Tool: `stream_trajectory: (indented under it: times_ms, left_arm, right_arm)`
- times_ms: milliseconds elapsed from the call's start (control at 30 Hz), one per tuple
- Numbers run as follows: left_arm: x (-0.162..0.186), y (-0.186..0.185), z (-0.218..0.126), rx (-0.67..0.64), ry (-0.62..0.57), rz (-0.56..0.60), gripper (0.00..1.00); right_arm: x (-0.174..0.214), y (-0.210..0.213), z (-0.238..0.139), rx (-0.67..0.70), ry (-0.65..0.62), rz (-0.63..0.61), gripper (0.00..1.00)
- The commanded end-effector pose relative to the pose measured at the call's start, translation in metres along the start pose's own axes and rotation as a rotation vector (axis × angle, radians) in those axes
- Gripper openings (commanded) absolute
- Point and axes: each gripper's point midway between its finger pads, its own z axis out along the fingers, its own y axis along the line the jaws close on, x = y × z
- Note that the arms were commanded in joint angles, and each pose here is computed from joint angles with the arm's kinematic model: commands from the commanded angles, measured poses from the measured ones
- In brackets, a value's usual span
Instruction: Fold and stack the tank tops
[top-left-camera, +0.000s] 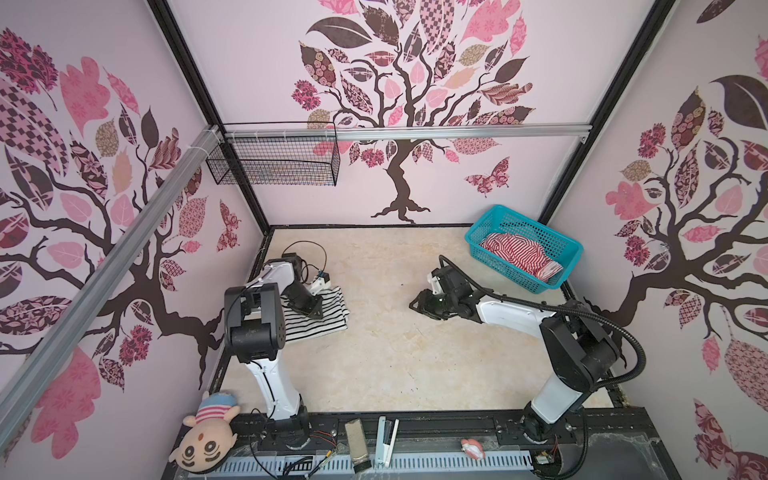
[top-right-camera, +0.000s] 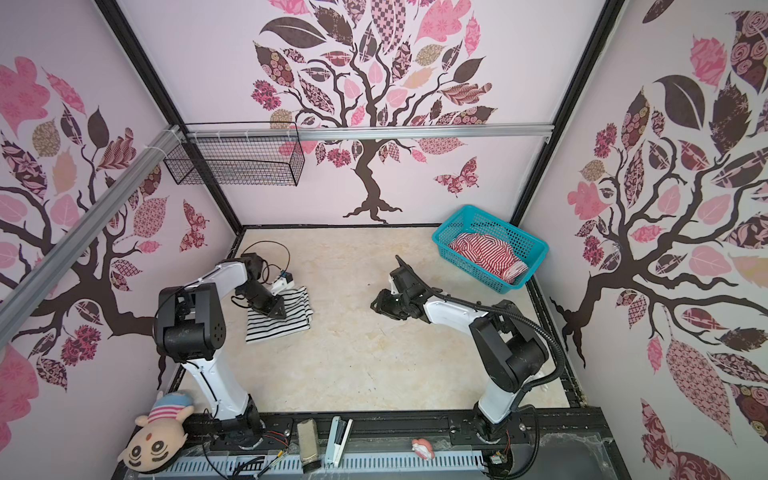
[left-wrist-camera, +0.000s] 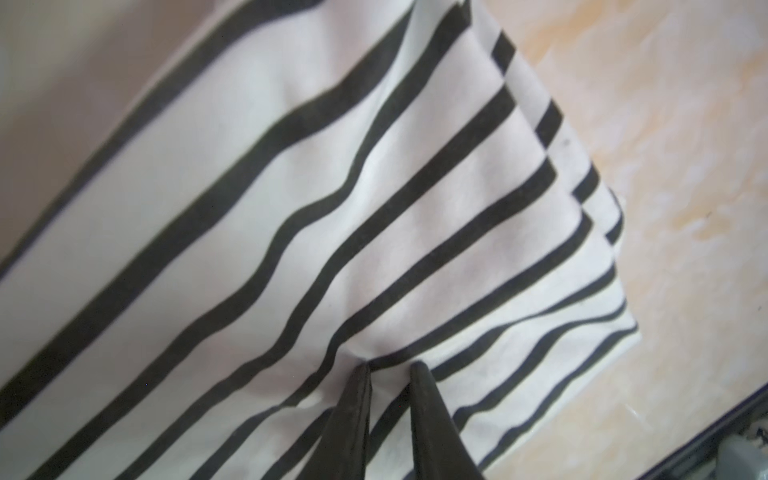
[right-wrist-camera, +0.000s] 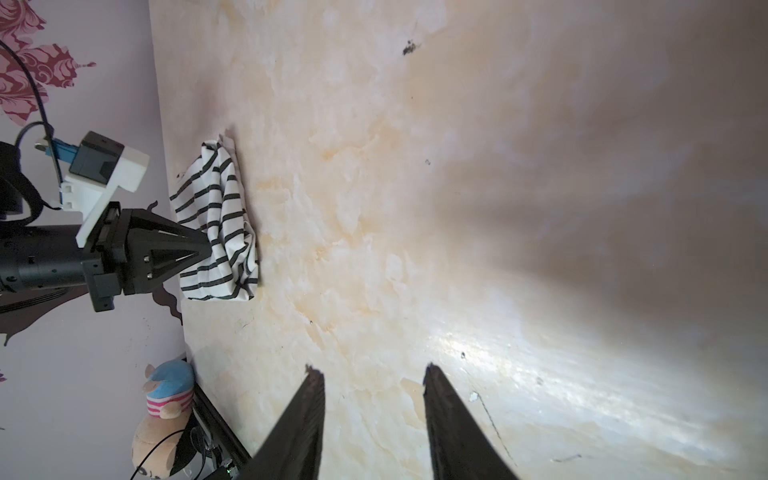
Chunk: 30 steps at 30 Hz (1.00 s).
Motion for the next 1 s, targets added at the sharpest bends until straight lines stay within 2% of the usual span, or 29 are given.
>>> stream_trajectory:
  times_ms: [0, 100, 167, 333, 433, 500, 567, 700, 800, 967]
  left_arm:
    - [0.028, 0.012, -0.024, 0.021, 0.056, 0.089, 0.22]
    - [0.040, 0.029, -0.038, 0.008, 0.054, 0.075, 0.21]
    - [0.039, 0.026, -0.050, 0.025, 0.028, 0.073, 0.21]
    - [0.009, -0.007, -0.081, 0.023, -0.102, 0.082, 0.22]
    - [-0.016, -0.037, -0.085, 0.031, -0.161, 0.092, 0.23]
    - [-0.032, -0.055, -0.079, 0.042, -0.186, 0.094, 0.23]
    - [-0.048, -0.069, -0.069, 0.054, -0.204, 0.095, 0.24]
    - [-0.065, -0.083, -0.036, 0.080, -0.163, 0.083, 0.24]
    - [-0.066, -0.087, -0.012, 0.095, -0.125, 0.078, 0.24]
    - [-0.056, -0.081, 0.010, 0.072, -0.074, 0.072, 0.24]
  right_arm:
    - [-0.008, 0.009, 0.004, -0.022, -0.001, 0.003, 0.43]
    - [-0.007, 0.010, 0.004, -0.027, 0.001, 0.001, 0.43]
    - [-0.007, 0.010, 0.002, -0.027, 0.000, 0.000, 0.43]
    - [-0.005, 0.009, -0.005, -0.016, -0.005, -0.009, 0.43]
    - [-0.005, 0.002, -0.011, 0.021, -0.023, -0.016, 0.43]
    - [-0.007, -0.001, -0.017, 0.047, -0.036, -0.020, 0.46]
    - [-0.011, -0.003, -0.024, 0.064, -0.051, -0.027, 0.55]
    - [-0.027, -0.005, -0.053, 0.101, -0.112, -0.042, 0.74]
    - [-0.043, -0.004, -0.081, 0.120, -0.172, -0.052, 0.78]
    - [-0.074, -0.002, -0.137, 0.245, -0.349, -0.124, 0.84]
